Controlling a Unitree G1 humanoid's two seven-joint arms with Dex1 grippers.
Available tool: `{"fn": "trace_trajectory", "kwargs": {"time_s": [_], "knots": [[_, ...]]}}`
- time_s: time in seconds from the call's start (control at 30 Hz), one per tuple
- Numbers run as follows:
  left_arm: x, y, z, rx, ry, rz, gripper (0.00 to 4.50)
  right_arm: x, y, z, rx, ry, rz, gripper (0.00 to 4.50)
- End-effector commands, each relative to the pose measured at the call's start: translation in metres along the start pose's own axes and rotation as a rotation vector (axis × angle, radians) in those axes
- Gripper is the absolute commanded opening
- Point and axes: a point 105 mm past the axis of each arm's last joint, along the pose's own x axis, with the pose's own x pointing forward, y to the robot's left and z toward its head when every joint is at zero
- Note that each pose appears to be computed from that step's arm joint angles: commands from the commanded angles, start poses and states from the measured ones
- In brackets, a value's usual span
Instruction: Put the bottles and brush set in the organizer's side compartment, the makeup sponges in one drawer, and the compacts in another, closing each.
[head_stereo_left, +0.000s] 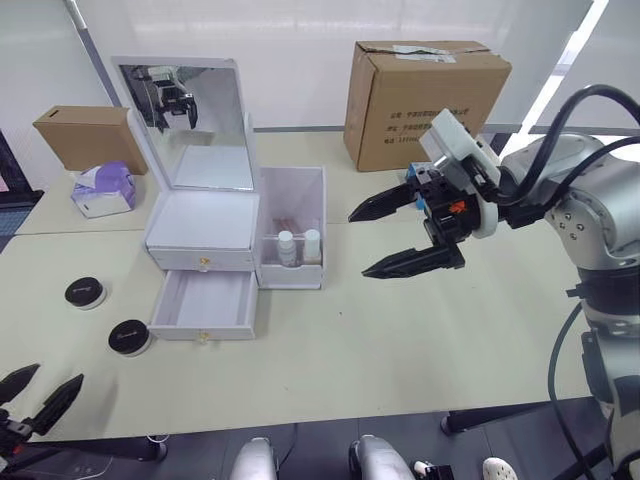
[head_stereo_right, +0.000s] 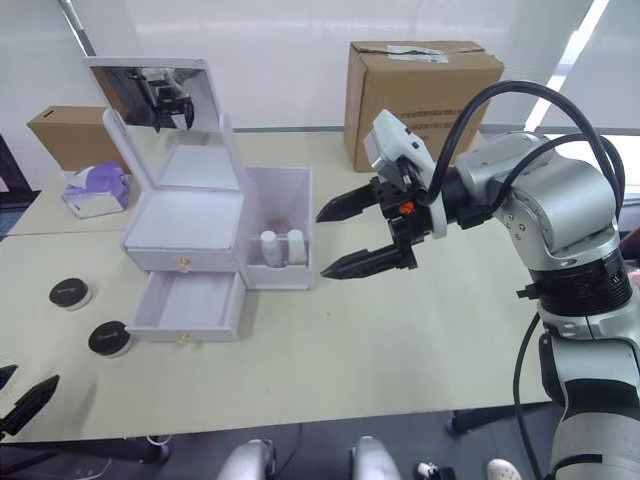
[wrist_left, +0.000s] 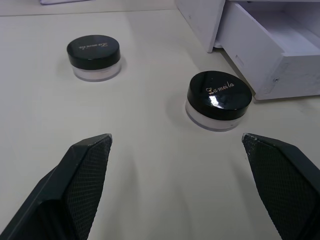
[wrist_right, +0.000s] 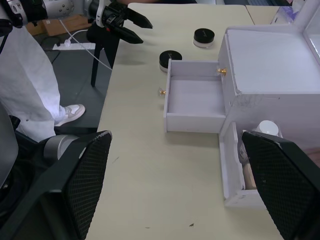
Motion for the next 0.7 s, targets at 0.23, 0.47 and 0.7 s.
{"fn": "trace_trajectory", "kwargs": {"time_s": [0.23,0.47,0.7], "knots": [[0.053,-0.018,0.001,0.058,-0.004,-0.097,4.48,-0.012,0.007,-0.004,-0.007,0.037,-0.082,4.50],[0.077,-0.017,0.001,0.122,0.013,-0.118,4.48,-0.021,0.006,-0.006,-0.001,0.044,-0.129,4.50],[0.083,-0.010,0.011,0.151,-0.015,-0.102,2.95,-0.023,0.003,-0.006,-0.003,0.045,-0.149,4.50]]}}
